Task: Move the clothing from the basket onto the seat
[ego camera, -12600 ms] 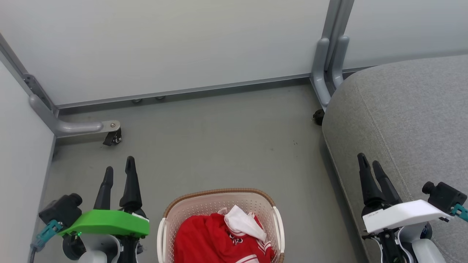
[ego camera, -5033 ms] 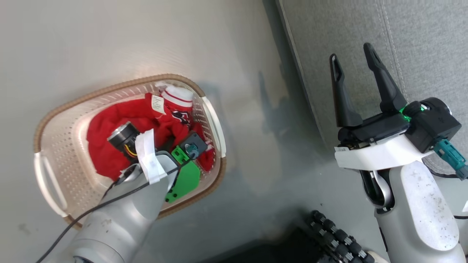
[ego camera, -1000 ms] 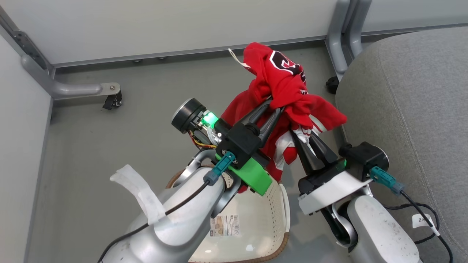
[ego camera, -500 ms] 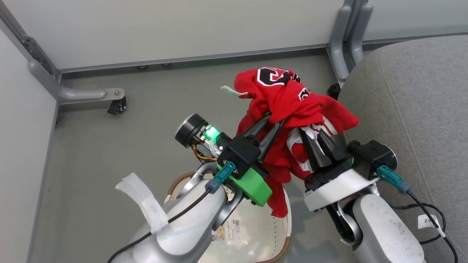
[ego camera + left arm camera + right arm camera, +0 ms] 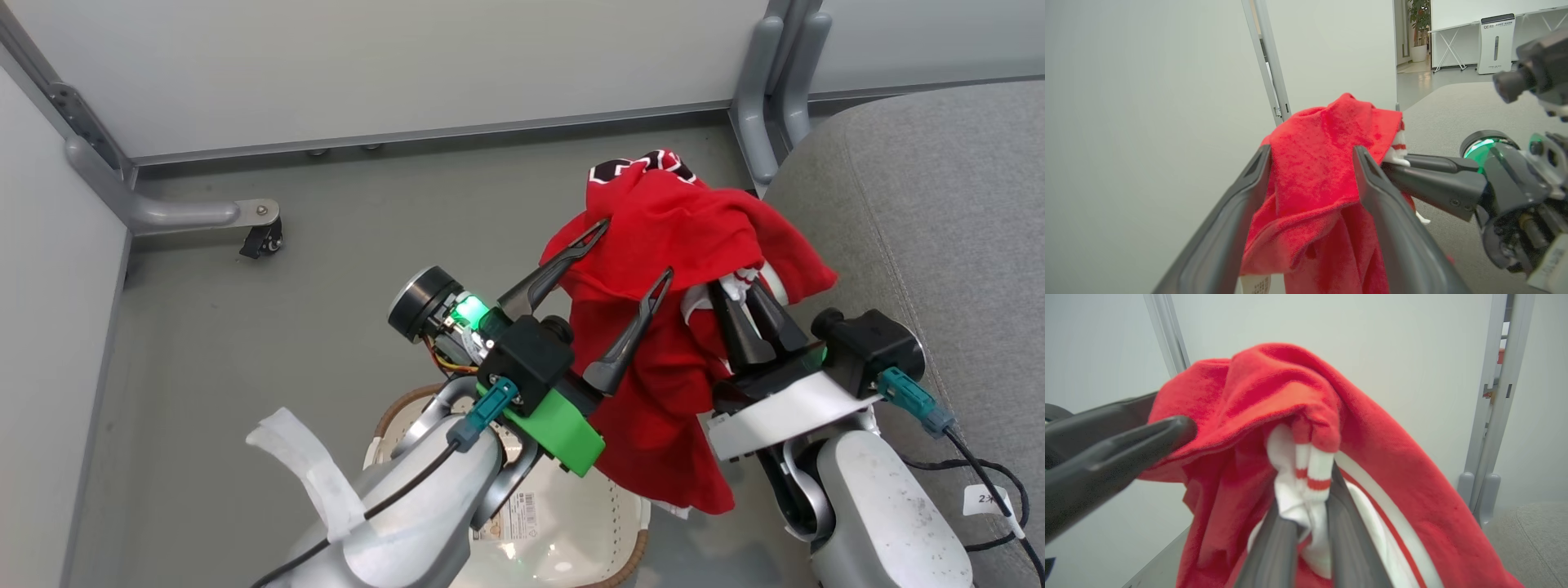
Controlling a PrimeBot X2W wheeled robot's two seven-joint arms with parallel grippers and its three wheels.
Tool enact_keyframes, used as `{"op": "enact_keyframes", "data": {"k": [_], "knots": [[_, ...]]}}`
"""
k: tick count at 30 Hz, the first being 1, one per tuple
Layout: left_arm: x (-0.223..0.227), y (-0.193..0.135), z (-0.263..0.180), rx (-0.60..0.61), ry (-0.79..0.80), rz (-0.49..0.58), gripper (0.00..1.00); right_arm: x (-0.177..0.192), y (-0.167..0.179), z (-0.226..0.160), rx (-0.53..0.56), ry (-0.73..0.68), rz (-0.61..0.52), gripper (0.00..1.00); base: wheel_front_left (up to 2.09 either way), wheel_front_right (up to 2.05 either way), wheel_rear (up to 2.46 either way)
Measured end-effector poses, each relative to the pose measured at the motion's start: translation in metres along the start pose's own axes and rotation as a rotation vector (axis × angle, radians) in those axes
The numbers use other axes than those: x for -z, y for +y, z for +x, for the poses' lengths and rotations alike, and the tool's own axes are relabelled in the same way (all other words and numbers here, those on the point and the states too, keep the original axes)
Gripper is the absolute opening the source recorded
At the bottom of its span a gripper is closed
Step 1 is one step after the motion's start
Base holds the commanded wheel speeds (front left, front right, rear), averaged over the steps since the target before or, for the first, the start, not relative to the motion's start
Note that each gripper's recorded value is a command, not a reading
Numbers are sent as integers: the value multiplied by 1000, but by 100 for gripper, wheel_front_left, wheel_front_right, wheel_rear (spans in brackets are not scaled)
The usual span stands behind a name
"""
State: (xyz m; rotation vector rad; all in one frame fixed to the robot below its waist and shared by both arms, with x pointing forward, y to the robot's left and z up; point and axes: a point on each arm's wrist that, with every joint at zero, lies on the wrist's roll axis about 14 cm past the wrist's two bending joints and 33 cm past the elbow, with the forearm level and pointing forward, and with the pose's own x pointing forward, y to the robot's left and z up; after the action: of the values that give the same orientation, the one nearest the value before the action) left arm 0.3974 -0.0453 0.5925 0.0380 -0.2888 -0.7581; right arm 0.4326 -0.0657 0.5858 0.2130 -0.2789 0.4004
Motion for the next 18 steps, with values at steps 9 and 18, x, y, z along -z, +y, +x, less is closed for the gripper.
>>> {"op": "enact_keyframes", "data": {"k": [9,18], "knots": [[5,8,-9,-30,9,-3,100,-1,-22,-5,64,1,-35,0,0,0,0],[13,-6,-1,26,13,-19,100,-11,-56,-18,159,-11,-92,0,0,0,0]]}}
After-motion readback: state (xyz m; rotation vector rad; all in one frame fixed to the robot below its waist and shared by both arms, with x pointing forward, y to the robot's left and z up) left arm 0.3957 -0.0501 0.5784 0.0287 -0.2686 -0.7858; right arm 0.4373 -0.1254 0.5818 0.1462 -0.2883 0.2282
